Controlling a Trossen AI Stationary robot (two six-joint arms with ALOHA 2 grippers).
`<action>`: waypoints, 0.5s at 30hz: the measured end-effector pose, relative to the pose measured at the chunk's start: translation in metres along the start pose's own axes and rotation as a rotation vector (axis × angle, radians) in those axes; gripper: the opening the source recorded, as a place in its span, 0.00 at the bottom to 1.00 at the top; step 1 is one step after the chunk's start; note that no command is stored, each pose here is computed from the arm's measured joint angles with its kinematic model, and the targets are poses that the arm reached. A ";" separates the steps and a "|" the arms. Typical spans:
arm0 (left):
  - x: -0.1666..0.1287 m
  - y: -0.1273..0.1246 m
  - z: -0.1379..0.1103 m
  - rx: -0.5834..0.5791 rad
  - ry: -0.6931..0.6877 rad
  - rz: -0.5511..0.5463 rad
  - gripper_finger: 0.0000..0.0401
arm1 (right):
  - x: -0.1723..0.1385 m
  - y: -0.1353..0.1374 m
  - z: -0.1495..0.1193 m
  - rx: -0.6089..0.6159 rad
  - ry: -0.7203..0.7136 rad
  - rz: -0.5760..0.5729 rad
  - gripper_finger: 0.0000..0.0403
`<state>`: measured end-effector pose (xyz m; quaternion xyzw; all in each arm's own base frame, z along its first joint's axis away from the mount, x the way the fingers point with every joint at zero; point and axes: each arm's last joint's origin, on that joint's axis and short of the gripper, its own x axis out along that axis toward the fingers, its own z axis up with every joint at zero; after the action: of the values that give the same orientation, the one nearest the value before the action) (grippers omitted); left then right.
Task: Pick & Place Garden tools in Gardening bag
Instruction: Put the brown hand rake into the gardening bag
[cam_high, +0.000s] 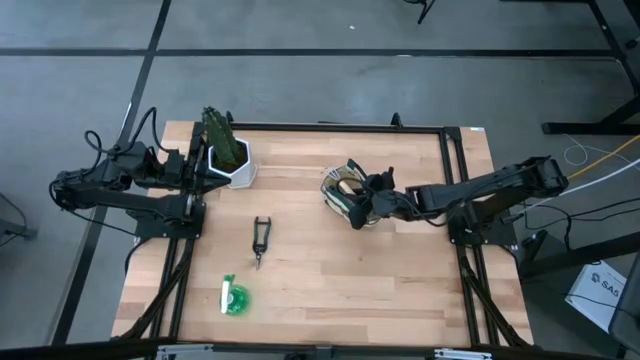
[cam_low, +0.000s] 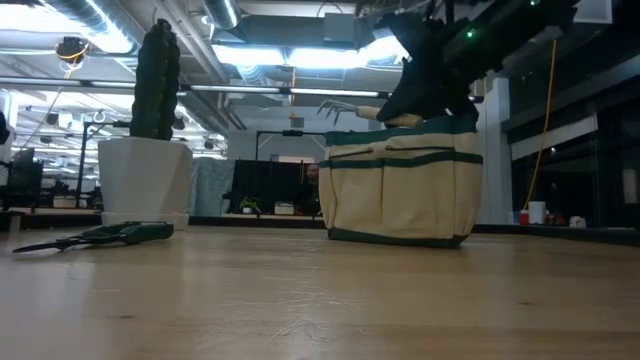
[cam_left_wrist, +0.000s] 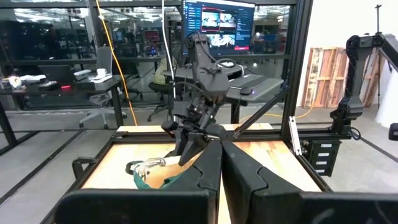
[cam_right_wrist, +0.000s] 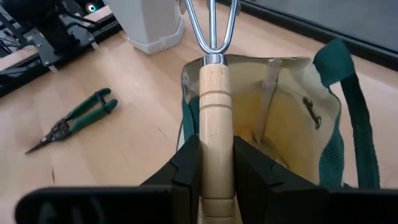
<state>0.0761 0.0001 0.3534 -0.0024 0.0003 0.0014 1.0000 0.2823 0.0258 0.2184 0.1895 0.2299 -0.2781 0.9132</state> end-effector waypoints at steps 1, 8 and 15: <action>0.000 0.000 0.000 0.000 0.000 0.000 0.01 | 0.001 0.000 0.000 0.000 0.003 0.001 0.17; 0.000 0.000 0.000 0.000 0.000 0.000 0.02 | 0.003 -0.006 -0.004 0.008 0.054 -0.038 0.17; 0.000 0.000 0.000 0.000 0.000 0.000 0.01 | 0.003 -0.007 -0.005 0.016 0.061 -0.046 0.17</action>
<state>0.0761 0.0001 0.3534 -0.0024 0.0005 0.0012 1.0000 0.2787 0.0218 0.2112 0.2000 0.2596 -0.2948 0.8976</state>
